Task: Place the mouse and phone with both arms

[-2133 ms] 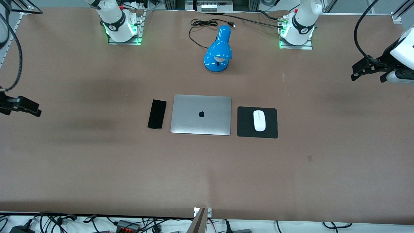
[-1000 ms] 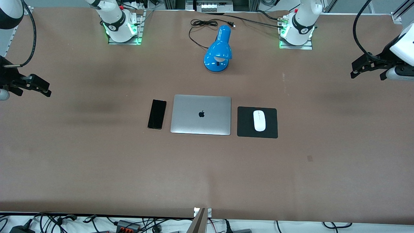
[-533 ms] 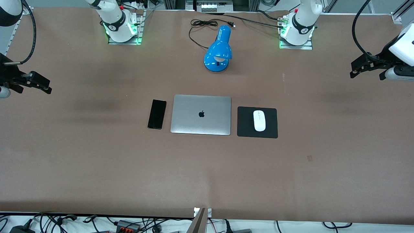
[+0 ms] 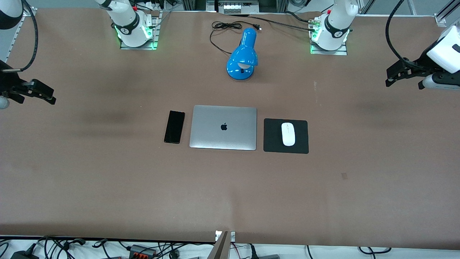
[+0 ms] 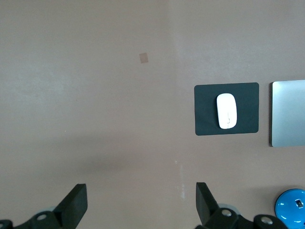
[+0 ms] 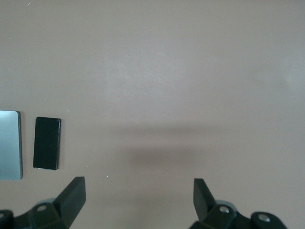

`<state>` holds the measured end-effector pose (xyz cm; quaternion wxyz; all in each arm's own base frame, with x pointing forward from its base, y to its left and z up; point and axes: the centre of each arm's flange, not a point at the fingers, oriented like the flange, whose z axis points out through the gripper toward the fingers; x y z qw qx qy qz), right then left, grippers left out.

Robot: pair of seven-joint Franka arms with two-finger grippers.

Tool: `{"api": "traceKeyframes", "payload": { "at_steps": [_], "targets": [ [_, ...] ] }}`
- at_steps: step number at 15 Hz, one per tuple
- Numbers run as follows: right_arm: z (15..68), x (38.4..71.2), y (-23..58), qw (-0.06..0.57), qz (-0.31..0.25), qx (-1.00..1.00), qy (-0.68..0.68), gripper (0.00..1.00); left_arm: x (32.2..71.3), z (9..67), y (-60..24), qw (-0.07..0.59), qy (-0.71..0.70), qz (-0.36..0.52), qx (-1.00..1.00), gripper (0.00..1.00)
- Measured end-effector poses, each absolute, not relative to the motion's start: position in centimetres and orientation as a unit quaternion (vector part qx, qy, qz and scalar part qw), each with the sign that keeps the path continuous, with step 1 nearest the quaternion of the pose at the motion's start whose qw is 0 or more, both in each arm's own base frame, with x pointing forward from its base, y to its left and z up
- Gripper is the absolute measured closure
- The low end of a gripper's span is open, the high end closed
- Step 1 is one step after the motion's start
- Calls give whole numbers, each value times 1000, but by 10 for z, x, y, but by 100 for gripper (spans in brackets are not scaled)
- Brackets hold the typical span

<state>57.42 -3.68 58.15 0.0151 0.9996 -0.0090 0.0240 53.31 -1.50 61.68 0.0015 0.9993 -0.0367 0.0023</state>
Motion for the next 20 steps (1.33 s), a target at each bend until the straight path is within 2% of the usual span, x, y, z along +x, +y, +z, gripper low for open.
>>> {"api": "traceKeyframes", "payload": {
  "at_steps": [20],
  "targets": [
    [585, 568, -30, 12, 13, 1000, -5, 0, 534, 615, -10, 2, -32, 1, 999, 0]
  ]
}}
